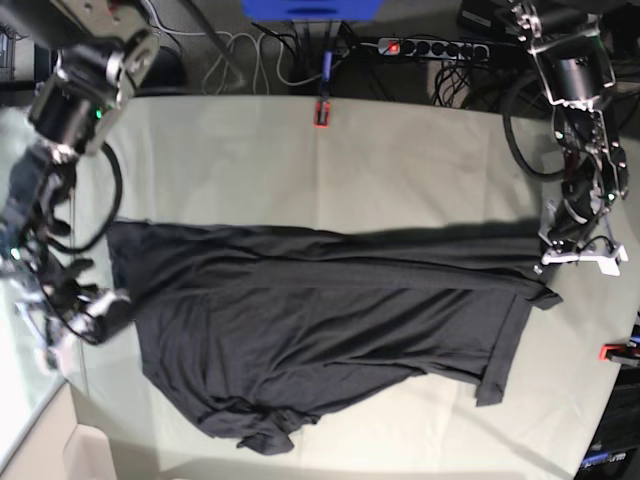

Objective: Layout the t-shirt on the table in an organized manner, then fold the t-shirt properly
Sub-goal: 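Regrasp the folded shirt edge with the right gripper, then pull the folded edge back with both grippers, unfolding the shirt, then release the left gripper and move it to the shirt's side seam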

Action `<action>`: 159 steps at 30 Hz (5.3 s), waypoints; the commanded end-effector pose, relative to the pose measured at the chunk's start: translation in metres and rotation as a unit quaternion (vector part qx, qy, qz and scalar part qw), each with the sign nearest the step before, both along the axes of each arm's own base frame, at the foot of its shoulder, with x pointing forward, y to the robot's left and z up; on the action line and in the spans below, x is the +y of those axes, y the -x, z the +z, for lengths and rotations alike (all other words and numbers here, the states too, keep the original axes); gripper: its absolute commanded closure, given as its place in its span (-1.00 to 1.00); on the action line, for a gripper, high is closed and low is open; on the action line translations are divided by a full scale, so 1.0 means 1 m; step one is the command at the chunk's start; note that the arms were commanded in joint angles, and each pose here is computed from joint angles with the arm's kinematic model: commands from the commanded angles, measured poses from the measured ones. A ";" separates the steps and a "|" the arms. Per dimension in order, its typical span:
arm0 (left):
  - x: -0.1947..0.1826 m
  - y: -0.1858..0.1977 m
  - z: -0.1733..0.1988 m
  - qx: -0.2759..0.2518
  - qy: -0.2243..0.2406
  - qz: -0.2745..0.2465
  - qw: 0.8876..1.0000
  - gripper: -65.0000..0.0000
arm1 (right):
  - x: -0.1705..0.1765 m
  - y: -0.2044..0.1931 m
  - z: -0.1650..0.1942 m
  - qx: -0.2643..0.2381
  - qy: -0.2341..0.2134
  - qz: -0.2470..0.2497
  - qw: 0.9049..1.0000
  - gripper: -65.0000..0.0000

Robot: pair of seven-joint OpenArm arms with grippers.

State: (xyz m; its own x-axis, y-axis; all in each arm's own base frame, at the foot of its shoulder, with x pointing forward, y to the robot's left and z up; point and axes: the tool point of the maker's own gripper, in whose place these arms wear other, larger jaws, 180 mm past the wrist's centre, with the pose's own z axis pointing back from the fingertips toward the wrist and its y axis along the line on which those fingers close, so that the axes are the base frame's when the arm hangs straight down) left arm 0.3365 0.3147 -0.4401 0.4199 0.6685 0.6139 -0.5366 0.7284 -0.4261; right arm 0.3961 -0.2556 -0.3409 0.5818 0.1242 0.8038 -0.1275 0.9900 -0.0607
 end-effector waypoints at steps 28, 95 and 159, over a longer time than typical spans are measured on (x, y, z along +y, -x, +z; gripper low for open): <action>0.011 -0.009 0.015 -0.019 -0.015 0.003 1.000 1.00 | 0.038 -0.022 -0.013 0.015 -0.027 0.053 0.998 -0.26; 0.018 0.059 0.056 0.002 -0.106 -0.079 0.991 1.00 | -0.063 0.153 0.009 0.029 0.153 -0.019 0.988 1.00; 0.023 0.141 -0.012 0.084 -0.050 -0.090 0.991 0.52 | -0.037 0.270 -0.065 0.165 0.086 -0.052 0.981 0.26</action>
